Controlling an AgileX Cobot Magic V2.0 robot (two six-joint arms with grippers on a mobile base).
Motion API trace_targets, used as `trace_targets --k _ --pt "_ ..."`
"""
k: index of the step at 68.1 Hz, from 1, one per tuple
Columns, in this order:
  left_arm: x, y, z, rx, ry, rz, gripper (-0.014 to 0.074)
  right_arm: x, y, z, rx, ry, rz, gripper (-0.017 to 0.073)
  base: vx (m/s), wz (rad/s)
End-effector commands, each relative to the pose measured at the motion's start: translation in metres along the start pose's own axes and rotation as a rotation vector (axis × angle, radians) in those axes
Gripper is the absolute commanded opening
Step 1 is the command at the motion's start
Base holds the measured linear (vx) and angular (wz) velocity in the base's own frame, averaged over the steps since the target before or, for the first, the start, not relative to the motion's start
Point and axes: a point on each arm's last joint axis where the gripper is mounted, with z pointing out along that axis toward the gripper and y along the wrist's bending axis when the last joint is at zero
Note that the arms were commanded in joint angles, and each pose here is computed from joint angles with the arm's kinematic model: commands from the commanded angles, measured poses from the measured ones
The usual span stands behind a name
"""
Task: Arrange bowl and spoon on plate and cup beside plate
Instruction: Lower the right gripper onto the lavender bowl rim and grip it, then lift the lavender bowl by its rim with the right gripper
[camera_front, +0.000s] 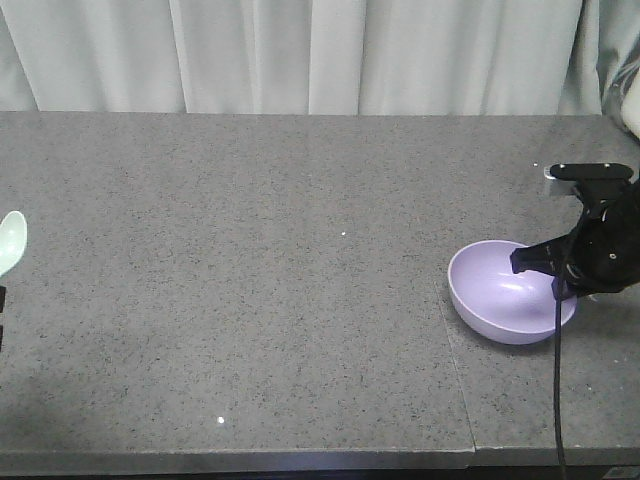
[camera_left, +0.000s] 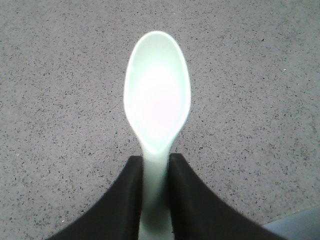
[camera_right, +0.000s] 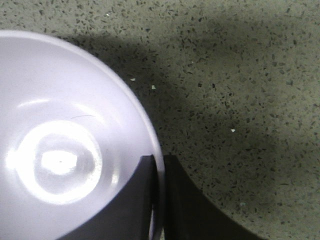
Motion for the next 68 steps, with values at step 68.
trace_targets --k 68 --pt "-0.011 -0.002 -0.007 0.004 -0.087 -0.004 0.0066 0.097 0.043 -0.121 -0.477 -0.264 -0.17 -0.0001 0.0 0.0"
